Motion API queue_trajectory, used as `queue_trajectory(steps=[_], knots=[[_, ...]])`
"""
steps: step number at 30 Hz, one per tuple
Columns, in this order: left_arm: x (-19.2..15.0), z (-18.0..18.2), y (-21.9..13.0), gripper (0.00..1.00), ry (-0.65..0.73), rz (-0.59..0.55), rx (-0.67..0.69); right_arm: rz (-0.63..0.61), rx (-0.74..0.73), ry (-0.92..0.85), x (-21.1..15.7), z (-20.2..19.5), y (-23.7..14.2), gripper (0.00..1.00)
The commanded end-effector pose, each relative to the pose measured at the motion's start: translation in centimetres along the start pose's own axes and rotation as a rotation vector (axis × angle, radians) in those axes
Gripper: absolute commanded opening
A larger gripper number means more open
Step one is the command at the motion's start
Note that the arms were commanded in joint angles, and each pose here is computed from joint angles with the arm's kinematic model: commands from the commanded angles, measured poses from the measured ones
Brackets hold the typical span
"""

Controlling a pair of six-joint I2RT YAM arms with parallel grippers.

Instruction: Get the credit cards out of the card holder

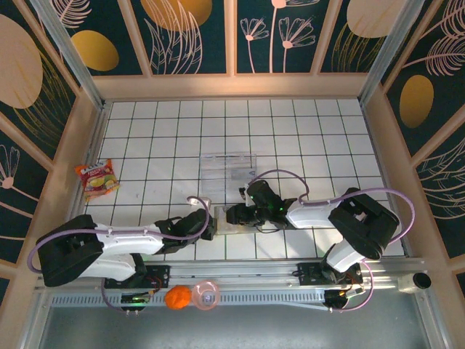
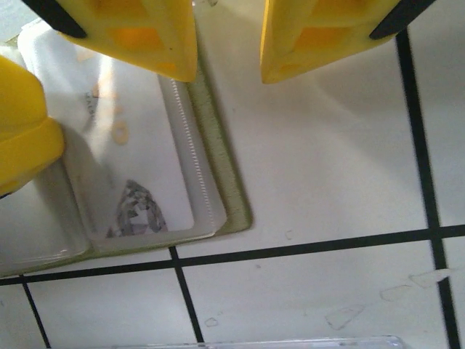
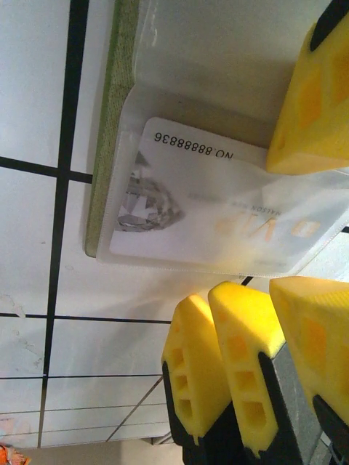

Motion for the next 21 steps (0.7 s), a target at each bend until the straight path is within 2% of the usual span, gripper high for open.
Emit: queue_trajectory(steps=[1, 21], knots=[[-0.1, -1.1, 0.3, 0.29, 0.006, 0.008, -0.053, 0.053, -0.03, -0.008, -1.3, -0.4, -0.1, 0.42], [-0.5, -1.7, 0.2, 0.25, -0.008, 0.037, -0.087, 0.054, 0.04, -0.053, -1.2, 1.6, -0.1, 0.42]])
Point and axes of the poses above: each hand's point on the last joint's axis, 136 mm out from that joint toward the fingers, its own y axis out along the fingers, its own z axis along the line the jaws close on, x = y × z, the point moved 2 cm from there along -y, back along the fingers, and after that the axes turned 10 degrees about -y, right-handed, at the moved point
